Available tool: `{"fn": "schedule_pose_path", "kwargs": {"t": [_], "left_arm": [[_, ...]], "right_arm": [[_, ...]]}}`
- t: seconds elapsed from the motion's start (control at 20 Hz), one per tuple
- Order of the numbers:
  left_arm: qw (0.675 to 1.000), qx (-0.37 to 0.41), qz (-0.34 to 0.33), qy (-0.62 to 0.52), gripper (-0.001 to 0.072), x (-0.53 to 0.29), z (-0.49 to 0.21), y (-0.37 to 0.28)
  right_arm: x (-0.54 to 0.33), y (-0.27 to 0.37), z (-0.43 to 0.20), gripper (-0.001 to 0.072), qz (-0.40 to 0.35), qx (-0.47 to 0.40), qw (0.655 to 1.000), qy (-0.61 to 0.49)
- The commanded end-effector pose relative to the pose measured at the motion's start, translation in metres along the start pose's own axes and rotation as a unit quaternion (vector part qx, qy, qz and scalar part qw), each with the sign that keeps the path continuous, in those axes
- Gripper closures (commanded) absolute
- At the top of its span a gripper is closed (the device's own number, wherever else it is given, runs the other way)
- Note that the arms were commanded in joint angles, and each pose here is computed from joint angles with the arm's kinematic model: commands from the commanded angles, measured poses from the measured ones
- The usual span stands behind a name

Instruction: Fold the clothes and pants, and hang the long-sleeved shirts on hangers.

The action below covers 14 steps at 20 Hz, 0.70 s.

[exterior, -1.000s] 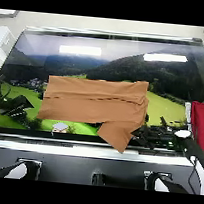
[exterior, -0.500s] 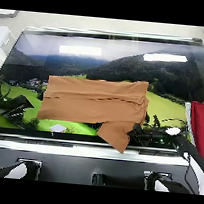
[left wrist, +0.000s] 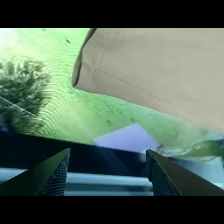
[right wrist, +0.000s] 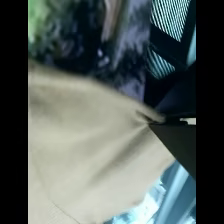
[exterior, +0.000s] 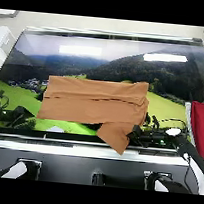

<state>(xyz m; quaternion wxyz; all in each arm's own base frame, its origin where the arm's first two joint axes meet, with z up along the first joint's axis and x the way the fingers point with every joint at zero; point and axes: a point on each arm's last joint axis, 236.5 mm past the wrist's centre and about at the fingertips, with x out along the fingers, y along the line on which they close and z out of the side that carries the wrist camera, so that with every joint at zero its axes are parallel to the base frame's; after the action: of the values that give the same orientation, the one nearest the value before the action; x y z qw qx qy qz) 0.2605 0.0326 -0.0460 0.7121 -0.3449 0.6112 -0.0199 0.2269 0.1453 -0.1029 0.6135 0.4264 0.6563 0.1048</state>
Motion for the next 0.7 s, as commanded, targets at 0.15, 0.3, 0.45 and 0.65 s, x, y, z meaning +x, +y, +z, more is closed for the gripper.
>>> {"fn": "schedule_pose_path", "kwargs": {"t": [0.15,0.3,0.45,0.65], "left_arm": [[0.999,-0.019,-0.023,-0.025,0.015,0.03,0.008,0.019],[0.998,-0.032,-0.026,-0.039,0.0173,0.038,0.019,0.023],[0.998,-0.033,-0.024,-0.046,0.0178,0.047,0.026,0.022],[0.998,-0.02,-0.014,-0.058,0.0178,0.058,0.035,0.017]], "right_arm": [[-0.007,0.014,-0.009,0.0677,0.019,-0.021,1.0,0.008],[-0.007,0.015,-0.013,0.0677,0.021,-0.021,0.999,0.016],[-0.007,0.015,-0.013,0.0677,0.021,-0.022,0.999,0.017],[-0.007,0.015,-0.013,0.0677,0.022,-0.021,0.999,0.018]]}}
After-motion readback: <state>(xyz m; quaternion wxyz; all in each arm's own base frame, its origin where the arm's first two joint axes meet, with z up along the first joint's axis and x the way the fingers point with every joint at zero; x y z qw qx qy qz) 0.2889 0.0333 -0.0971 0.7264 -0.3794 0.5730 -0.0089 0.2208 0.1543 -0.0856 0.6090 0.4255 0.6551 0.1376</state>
